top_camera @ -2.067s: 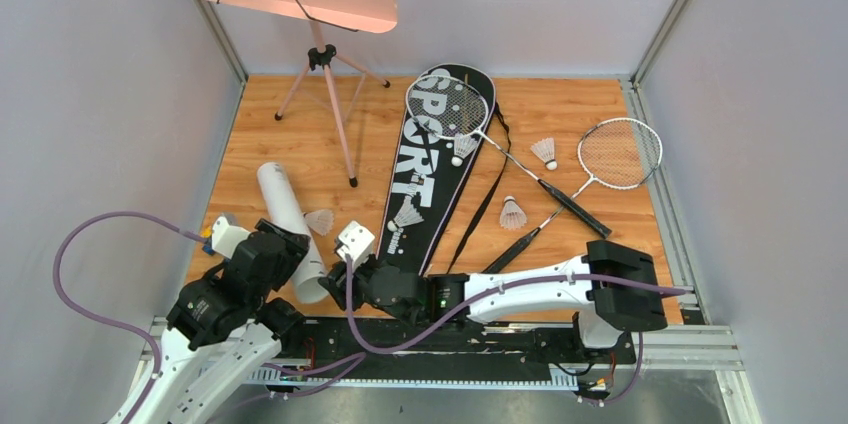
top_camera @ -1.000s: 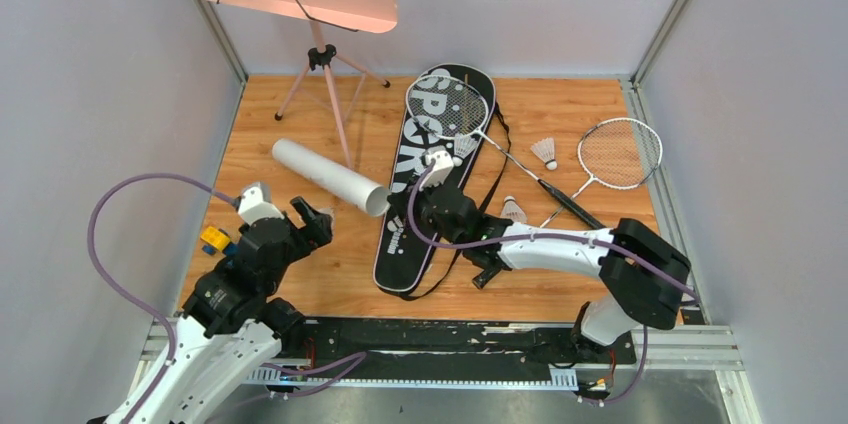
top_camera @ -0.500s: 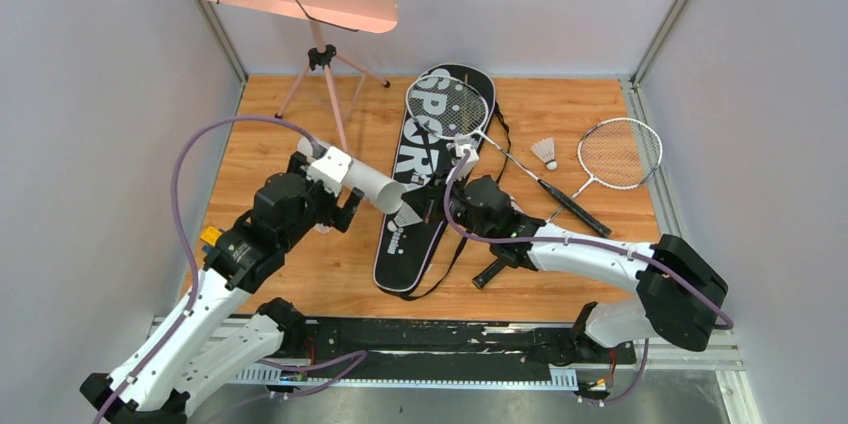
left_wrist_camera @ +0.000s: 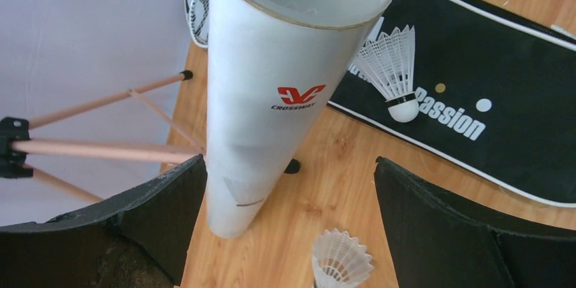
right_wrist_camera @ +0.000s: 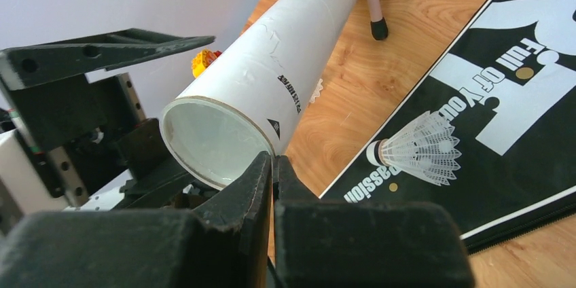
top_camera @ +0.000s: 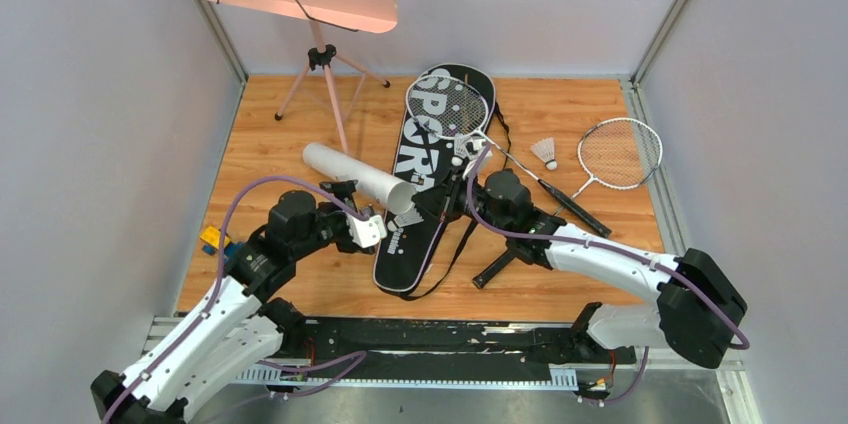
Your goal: Pack up the badminton gear
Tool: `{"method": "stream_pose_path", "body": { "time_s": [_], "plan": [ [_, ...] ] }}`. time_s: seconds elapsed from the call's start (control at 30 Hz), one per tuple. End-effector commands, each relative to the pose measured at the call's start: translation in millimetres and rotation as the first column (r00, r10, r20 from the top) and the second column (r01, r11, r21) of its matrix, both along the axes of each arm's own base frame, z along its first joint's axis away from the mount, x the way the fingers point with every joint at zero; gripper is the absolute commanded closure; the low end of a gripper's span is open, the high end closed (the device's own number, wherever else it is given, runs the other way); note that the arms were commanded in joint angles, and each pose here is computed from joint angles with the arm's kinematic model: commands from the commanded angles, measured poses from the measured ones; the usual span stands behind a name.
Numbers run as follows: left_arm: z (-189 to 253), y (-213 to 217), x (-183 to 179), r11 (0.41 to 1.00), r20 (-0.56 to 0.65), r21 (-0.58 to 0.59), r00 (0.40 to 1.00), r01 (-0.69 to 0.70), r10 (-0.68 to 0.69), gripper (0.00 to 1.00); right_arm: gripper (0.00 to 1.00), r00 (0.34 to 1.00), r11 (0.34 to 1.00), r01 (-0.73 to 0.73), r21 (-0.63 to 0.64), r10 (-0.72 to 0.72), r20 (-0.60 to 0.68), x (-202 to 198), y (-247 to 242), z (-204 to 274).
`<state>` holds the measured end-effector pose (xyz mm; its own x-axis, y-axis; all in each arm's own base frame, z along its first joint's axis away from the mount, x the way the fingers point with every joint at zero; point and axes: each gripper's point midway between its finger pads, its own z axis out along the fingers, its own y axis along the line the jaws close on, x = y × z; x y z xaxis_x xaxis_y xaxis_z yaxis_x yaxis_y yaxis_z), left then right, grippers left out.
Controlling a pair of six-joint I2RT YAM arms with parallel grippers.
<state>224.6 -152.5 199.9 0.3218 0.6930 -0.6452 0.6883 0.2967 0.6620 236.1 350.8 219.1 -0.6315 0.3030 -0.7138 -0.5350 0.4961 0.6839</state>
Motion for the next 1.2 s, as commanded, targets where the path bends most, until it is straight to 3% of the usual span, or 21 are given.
{"method": "stream_pose_path", "body": {
  "time_s": [0.0,0.13,0.27,0.33,0.43,0.67,0.8,0.93,1.17],
  "plan": [
    [21,-16,18,0.997,0.154,0.026,0.985,0.074,-0.078,0.0,1.0,0.998,0.997,-0.06,0.056,0.06,-0.002,-11,0,20],
    [3,-18,37,0.996,0.135,0.08,0.989,0.05,-0.061,0.01,1.0,0.997,0.996,-0.076,0.053,0.076,0.0,-13,-2,18],
    [4,-14,50,0.998,0.142,0.001,0.988,0.068,-0.067,0.04,1.0,0.993,0.992,-0.119,0.048,0.12,-0.017,-18,5,13],
    [3,-13,51,0.997,0.134,0.029,0.988,0.074,-0.077,0.06,1.0,0.991,0.99,-0.131,0.045,0.133,-0.024,-19,6,12],
    [-3,-9,56,0.996,0.122,0.063,0.991,0.055,-0.063,0.14,1.0,0.987,0.987,-0.156,0.043,0.157,-0.034,-22,9,12],
    [14,-9,41,0.997,0.139,0.021,0.987,0.079,-0.081,0.3,1.0,0.982,0.981,-0.187,0.042,0.188,-0.031,-28,10,24],
    [34,-2,33,0.998,0.102,-0.062,0.995,0.018,-0.011,0.42,1.0,0.983,0.982,-0.18,0.064,0.182,-0.029,-28,8,32],
    [41,-2,22,0.99,0.064,-0.14,0.998,-0.001,0.01,0.45,1.0,0.981,0.977,-0.193,0.095,0.195,-0.019,-30,7,49],
    [48,28,32,0.973,0.078,-0.134,0.977,-0.187,0.199,0.54,1.0,0.981,0.972,-0.186,0.145,0.191,-0.022,-31,1,69]
  ]
}}
